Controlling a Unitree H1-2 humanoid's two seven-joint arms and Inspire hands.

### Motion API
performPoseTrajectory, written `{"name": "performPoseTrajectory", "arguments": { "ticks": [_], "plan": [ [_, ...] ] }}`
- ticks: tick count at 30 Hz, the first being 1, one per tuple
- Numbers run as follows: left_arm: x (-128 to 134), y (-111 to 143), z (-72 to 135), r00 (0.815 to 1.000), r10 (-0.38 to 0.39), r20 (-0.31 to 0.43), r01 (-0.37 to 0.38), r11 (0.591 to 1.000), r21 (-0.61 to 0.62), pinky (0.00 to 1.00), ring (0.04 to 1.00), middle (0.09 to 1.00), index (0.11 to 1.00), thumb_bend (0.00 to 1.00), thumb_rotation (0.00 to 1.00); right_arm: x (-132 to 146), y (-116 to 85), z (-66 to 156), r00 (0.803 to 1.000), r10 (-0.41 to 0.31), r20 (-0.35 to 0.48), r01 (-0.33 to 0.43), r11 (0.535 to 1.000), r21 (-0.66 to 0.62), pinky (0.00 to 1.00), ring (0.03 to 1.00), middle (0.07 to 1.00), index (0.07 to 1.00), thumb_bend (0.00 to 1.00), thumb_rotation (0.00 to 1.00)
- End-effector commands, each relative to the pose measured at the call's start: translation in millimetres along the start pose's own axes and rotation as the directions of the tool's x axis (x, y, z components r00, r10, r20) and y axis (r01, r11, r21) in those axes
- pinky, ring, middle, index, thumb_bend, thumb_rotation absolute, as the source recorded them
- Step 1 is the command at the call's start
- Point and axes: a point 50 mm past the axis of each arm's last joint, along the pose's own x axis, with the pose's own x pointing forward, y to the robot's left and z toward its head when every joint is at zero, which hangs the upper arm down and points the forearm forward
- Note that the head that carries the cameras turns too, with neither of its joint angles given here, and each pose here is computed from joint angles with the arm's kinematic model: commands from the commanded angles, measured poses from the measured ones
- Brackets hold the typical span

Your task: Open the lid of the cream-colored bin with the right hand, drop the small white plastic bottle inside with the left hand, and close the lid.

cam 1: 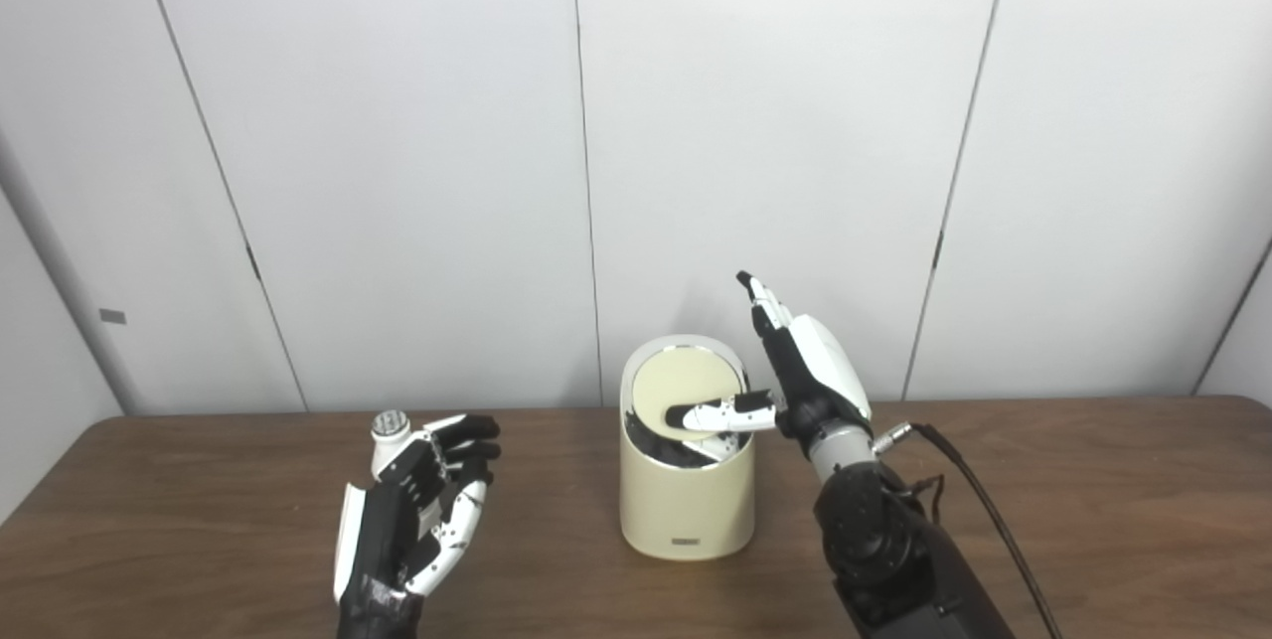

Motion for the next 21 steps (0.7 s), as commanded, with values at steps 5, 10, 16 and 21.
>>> {"name": "performPoseTrajectory", "arguments": {
  "ticks": [5, 10, 16, 21],
  "plan": [
    [13.7, 0.4, 14.3, 0.997, 0.005, 0.08, -0.004, 1.0, -0.007, 0.55, 0.646, 0.688, 0.671, 0.24, 0.25, 6.3, -12.2, 7.6, 0.998, -0.039, 0.039, 0.04, 0.999, -0.035, 0.94, 1.0, 1.0, 1.0, 0.91, 0.06],
    [13.8, 0.2, 14.4, 0.997, 0.008, 0.076, -0.008, 1.0, -0.006, 0.55, 0.644, 0.686, 0.669, 0.25, 0.25, 5.7, -11.9, 6.4, 0.999, -0.038, 0.035, 0.039, 0.998, -0.04, 0.93, 1.0, 1.0, 1.0, 0.89, 0.06],
    [14.1, 1.4, 14.0, 0.997, 0.002, 0.081, -0.002, 1.0, 0.001, 0.55, 0.644, 0.688, 0.672, 0.25, 0.26, 4.2, -11.7, 4.7, 0.999, -0.024, 0.035, 0.024, 1.0, 0.003, 0.96, 1.0, 1.0, 1.0, 0.84, 0.55],
    [14.2, 1.7, 14.0, 0.997, 0.003, 0.082, -0.003, 1.0, 0.0, 0.55, 0.643, 0.687, 0.672, 0.25, 0.26, 0.6, -12.9, 2.6, 0.999, 0.025, 0.021, -0.028, 0.993, 0.116, 0.96, 1.0, 1.0, 1.0, 0.76, 0.79]
  ]
}}
